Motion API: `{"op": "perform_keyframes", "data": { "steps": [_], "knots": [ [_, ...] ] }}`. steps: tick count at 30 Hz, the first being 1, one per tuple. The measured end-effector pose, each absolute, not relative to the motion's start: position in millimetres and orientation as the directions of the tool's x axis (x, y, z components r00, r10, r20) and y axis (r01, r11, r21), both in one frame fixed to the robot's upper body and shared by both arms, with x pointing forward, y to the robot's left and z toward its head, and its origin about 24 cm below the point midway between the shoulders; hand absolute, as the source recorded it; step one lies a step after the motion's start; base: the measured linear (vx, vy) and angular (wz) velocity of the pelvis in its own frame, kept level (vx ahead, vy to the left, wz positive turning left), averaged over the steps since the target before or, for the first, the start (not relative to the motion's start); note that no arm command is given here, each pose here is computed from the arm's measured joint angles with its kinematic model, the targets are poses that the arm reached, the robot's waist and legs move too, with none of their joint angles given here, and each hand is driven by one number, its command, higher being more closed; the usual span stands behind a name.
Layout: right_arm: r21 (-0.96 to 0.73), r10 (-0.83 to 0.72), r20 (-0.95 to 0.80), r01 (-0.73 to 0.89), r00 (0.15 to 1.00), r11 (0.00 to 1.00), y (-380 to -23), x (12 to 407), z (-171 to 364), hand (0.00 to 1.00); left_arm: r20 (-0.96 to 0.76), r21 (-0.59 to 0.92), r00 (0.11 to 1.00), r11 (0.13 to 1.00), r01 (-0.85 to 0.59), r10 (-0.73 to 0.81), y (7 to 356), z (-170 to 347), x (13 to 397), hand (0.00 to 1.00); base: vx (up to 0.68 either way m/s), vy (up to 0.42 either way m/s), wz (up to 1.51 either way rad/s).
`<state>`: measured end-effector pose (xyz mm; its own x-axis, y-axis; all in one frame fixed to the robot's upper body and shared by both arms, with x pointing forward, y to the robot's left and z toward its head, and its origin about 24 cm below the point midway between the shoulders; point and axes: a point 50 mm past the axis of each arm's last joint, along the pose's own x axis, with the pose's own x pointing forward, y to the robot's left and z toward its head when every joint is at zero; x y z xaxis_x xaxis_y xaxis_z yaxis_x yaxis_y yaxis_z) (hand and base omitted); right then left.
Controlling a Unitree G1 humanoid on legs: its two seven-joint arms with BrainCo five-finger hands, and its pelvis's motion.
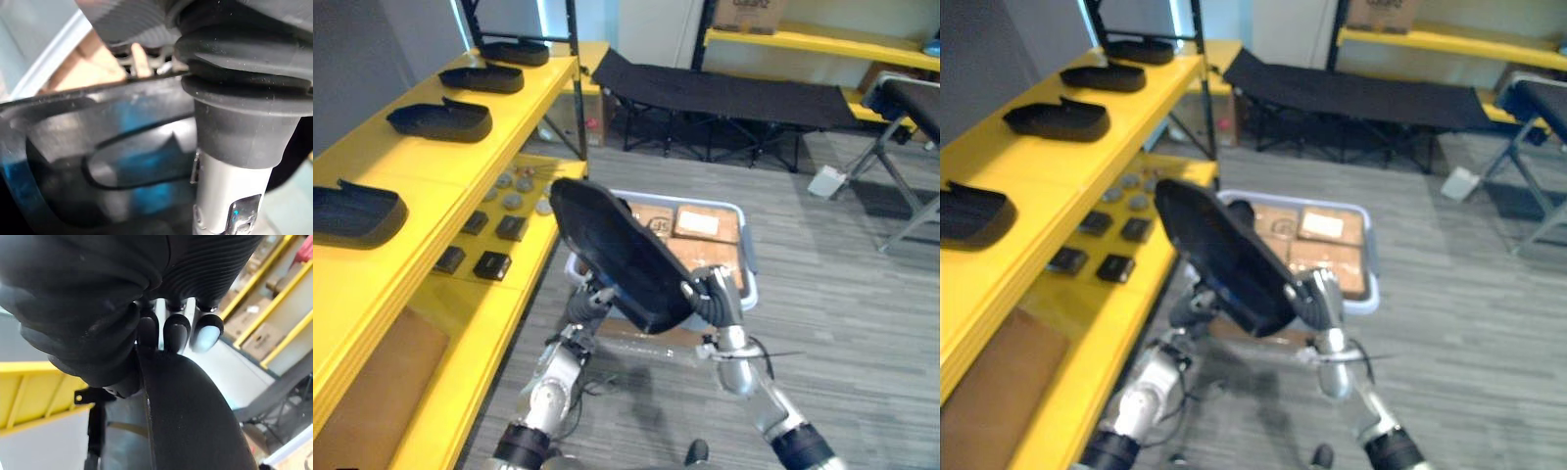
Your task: Walk over and take plastic housings, then place them on the shelf
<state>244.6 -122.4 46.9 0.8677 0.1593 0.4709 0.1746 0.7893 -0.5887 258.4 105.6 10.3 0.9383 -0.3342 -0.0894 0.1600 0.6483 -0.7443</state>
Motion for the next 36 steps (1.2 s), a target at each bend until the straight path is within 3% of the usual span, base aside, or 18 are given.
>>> {"op": "perform_keyframes", "data": {
  "steps": [3, 4, 12, 20, 25, 32, 36],
  "knots": [
    [-0.593, 0.192, 0.443, 0.126, 0.876, 0.795, -118.2, 242.4, 43.6, 1.0, -0.142, -0.72, 0.936, 0.683, 0.125, -0.321, 105.1, 4.1, 257.1, 0.0, 0.01, 0.021, 0.06],
    [-0.599, 0.207, 0.434, 0.108, 0.877, 0.794, -116.0, 241.7, 42.5, 1.0, -0.164, -0.717, 0.935, 0.689, 0.106, -0.315, 106.1, -0.5, 256.3, 1.0, 0.0, 0.0, 0.0],
    [-0.553, 0.255, 0.384, 0.0, 0.887, 0.833, -98.2, 235.9, 35.3, 1.0, -0.26, -0.695, 0.917, 0.718, 0.04, -0.302, 95.8, -15.2, 250.4, 1.0, 0.0, 0.0, 0.0],
    [-0.511, 0.239, 0.352, -0.028, 0.905, 0.859, -89.6, 228.7, 25.3, 1.0, -0.256, -0.741, 0.948, 0.668, -0.068, -0.187, 103.0, -16.1, 253.6, 1.0, 0.0, 0.0, 0.0],
    [-0.485, 0.229, 0.363, -0.027, 0.903, 0.874, -85.1, 226.1, 25.5, 1.0, -0.235, -0.8, 0.962, 0.59, -0.109, -0.141, 103.9, -13.4, 255.6, 1.0, 0.0, 0.0, 0.0],
    [-0.461, 0.214, 0.38, -0.016, 0.9, 0.887, -82.4, 224.5, 27.0, 1.0, -0.172, -0.827, 0.978, 0.556, -0.079, -0.117, 104.9, -8.9, 256.5, 1.0, 0.0, 0.0, 0.0],
    [-0.439, 0.201, 0.412, 0.001, 0.889, 0.898, -82.0, 223.4, 30.3, 1.0, -0.101, -0.805, 0.989, 0.593, -0.019, -0.105, 105.6, -0.3, 258.3, 1.0, 0.0, 0.0, 0.0]
  ]
}}
